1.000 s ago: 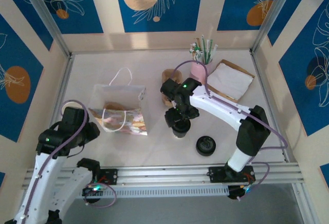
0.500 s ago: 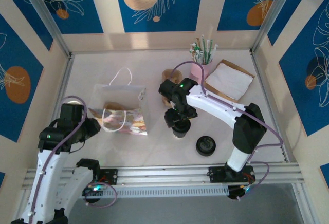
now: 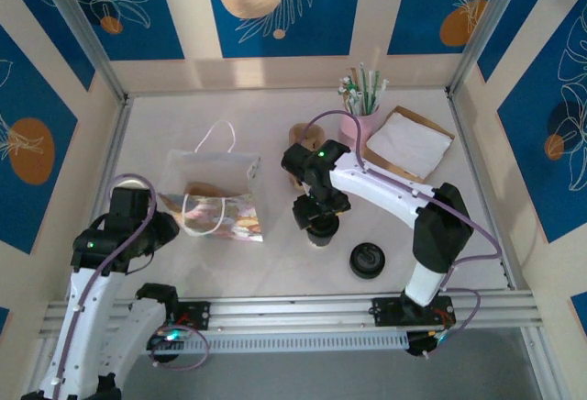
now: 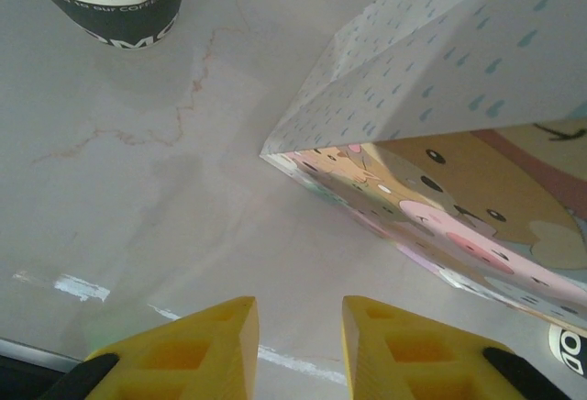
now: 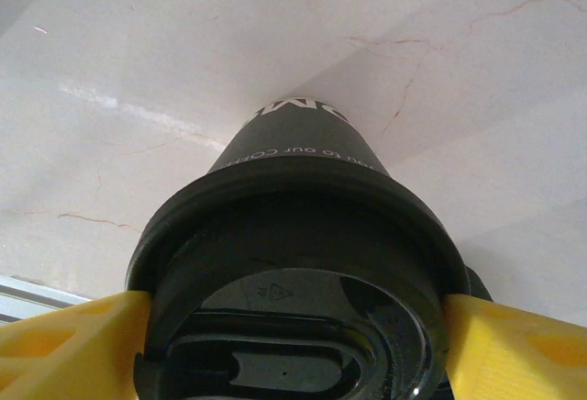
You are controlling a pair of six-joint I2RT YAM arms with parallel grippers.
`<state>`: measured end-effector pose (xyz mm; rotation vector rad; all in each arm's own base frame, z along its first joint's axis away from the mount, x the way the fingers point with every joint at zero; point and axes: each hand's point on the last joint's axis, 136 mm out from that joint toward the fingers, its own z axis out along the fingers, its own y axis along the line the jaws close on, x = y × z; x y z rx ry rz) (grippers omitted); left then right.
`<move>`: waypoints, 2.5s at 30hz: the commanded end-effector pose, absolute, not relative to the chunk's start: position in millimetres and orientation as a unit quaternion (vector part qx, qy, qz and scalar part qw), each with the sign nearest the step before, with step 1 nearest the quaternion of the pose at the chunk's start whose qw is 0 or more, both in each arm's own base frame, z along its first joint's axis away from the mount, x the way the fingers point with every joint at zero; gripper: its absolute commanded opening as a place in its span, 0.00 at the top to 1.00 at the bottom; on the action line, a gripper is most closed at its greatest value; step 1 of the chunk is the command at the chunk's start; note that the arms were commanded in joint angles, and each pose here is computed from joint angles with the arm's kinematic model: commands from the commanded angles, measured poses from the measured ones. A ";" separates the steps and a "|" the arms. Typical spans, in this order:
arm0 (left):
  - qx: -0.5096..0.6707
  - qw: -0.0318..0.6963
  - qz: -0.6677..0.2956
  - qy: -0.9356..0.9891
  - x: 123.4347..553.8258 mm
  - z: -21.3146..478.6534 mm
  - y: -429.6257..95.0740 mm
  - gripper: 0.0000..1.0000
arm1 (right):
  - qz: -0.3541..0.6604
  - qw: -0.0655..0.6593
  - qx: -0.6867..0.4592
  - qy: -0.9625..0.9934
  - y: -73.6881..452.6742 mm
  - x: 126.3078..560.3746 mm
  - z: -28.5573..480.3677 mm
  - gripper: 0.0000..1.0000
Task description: Pack the takeout coffee
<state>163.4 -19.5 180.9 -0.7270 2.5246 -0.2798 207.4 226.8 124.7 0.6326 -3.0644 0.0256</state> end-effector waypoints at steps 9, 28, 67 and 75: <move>-0.293 0.273 -0.078 0.913 178.5 177.6 -6.7 0.73 | 0.023 0.021 0.214 -0.976 226.8 201.1 124.9 0.32; -0.309 0.263 -0.073 0.911 137.2 194.9 -0.1 0.70 | -0.005 -0.079 0.191 -0.978 213.7 191.4 225.4 0.36; -0.274 0.317 -0.097 0.903 227.0 212.8 -6.9 0.75 | -0.292 -0.282 0.298 -0.864 341.4 200.0 418.7 0.38; -0.271 0.332 -0.036 0.903 187.0 250.5 15.5 0.74 | -0.286 -0.281 0.312 -0.861 353.3 206.1 410.9 0.38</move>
